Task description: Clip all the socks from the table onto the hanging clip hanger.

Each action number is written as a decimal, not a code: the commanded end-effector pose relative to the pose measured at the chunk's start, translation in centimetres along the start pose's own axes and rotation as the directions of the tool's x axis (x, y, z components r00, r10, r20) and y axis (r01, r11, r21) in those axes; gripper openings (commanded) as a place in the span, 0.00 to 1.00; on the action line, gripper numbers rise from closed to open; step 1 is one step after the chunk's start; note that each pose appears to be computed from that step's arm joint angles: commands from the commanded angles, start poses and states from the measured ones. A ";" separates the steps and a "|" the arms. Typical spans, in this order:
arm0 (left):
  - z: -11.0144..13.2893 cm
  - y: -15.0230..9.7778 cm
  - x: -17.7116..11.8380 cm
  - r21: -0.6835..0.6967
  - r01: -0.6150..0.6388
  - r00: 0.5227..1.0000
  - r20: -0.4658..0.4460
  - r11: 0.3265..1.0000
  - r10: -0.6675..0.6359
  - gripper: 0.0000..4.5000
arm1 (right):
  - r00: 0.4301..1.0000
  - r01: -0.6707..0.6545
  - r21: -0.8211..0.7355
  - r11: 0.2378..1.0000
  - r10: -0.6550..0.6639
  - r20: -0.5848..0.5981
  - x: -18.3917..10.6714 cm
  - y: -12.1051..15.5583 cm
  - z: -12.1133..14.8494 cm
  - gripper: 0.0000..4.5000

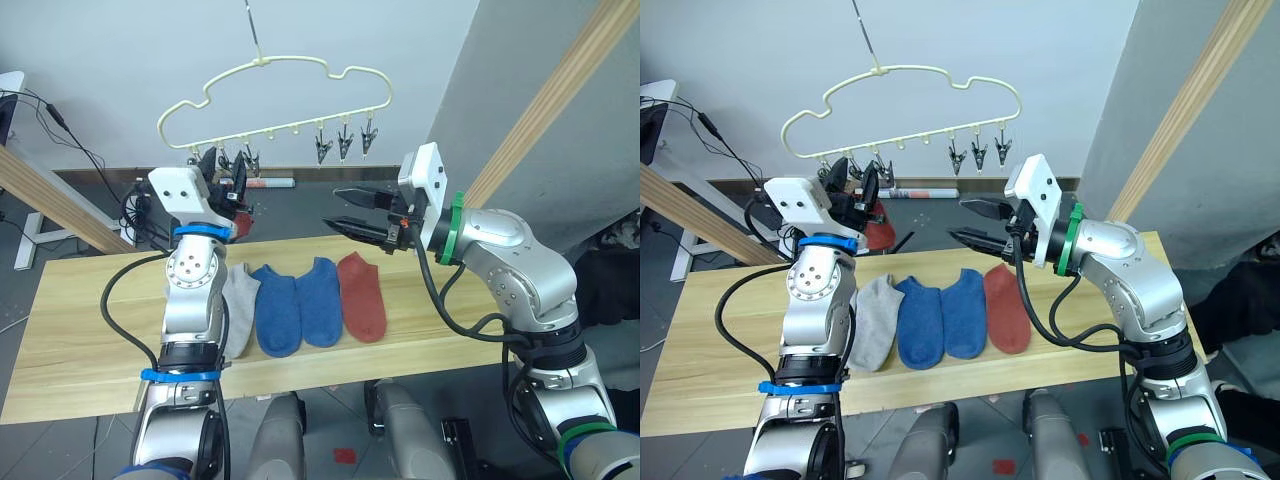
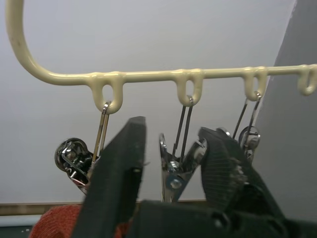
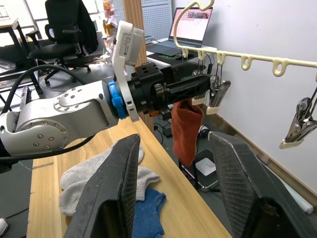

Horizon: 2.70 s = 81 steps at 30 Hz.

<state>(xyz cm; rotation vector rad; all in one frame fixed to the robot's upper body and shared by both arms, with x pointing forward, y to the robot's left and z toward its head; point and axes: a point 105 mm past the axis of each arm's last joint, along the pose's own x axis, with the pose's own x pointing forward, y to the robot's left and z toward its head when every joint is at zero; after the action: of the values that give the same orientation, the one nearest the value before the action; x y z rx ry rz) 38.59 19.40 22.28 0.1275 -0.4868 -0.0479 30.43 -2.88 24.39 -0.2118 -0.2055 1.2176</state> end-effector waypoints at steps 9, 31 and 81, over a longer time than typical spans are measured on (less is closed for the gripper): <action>1.5 0.5 0.1 0.008 -0.005 0.998 0.055 1.000 0.005 0.02 | 0.997 0.054 -0.030 0.998 -0.056 -0.055 -0.7 0.3 -1.2 0.51; 1.0 0.7 0.0 0.012 0.046 0.999 0.007 0.999 -0.047 0.02 | 0.728 0.607 0.094 0.789 -0.506 -0.463 0.6 -2.5 -19.6 0.74; 3.6 0.4 -1.3 -0.592 0.285 0.880 -0.150 0.754 -0.451 0.02 | 0.990 0.142 -0.081 0.986 -0.142 0.010 13.8 -0.3 -3.5 0.00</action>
<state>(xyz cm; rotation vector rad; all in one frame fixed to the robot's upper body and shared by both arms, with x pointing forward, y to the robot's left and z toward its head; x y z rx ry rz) 36.52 19.22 23.70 -0.3629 -0.0842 -0.5548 36.69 9.26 19.47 -0.2795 -0.1844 1.0659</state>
